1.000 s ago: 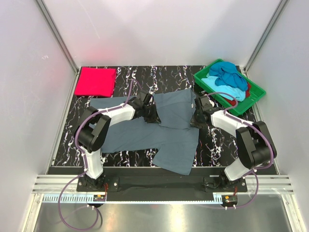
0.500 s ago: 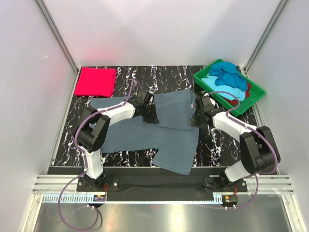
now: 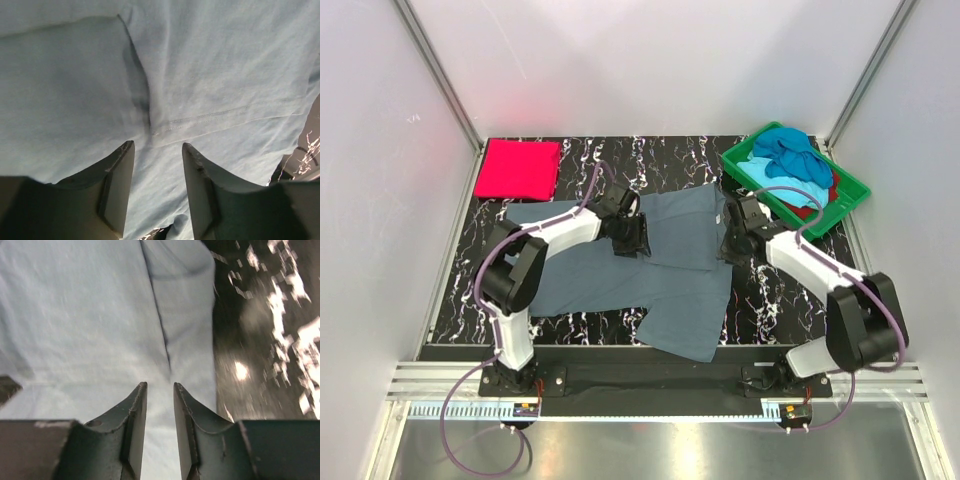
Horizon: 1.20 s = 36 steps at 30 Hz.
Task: Fold and stack the t-shirts
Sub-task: Fold the tshirt
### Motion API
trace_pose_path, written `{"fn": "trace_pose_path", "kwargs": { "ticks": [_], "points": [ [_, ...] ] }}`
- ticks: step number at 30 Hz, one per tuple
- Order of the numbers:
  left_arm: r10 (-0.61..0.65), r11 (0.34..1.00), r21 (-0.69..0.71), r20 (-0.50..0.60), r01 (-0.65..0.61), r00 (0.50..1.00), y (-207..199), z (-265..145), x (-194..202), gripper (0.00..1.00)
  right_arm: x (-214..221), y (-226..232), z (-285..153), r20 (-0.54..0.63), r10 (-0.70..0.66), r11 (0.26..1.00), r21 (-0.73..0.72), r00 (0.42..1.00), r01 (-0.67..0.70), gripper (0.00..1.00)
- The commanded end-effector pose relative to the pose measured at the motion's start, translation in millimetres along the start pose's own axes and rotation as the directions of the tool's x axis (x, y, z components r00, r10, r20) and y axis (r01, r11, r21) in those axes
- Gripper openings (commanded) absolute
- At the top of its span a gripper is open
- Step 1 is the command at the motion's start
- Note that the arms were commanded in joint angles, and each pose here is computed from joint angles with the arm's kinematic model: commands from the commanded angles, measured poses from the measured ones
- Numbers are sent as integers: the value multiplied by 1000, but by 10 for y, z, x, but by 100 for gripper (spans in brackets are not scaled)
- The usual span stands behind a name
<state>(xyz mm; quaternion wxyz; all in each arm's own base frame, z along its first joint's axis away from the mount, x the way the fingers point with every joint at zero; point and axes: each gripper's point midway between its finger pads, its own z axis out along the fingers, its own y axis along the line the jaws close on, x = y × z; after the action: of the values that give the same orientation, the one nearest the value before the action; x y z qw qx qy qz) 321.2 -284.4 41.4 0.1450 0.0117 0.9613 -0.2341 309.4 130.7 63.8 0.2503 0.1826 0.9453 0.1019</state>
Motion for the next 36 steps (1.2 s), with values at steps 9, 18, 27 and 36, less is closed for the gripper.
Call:
{"fn": "trace_pose_path", "kwargs": {
  "ticks": [9,18,27,36],
  "points": [
    [-200,975,-34,311,221,929,497,-1281,-392,51,1645,119,-812,-311,44,993,-87,950,-75,31],
    [-469,758,-139,562,637,681,1714,-2028,-137,52,1130,351,-686,-36,16,996,-84,999,-19,32],
    [-606,505,-300,544,809,580,2525,-1804,256,48,128,667,3,49,-162,987,-3,986,162,31],
    [-667,383,-403,502,831,551,2942,-1405,406,47,-531,572,643,69,-185,981,72,980,180,31]
  ]
}}
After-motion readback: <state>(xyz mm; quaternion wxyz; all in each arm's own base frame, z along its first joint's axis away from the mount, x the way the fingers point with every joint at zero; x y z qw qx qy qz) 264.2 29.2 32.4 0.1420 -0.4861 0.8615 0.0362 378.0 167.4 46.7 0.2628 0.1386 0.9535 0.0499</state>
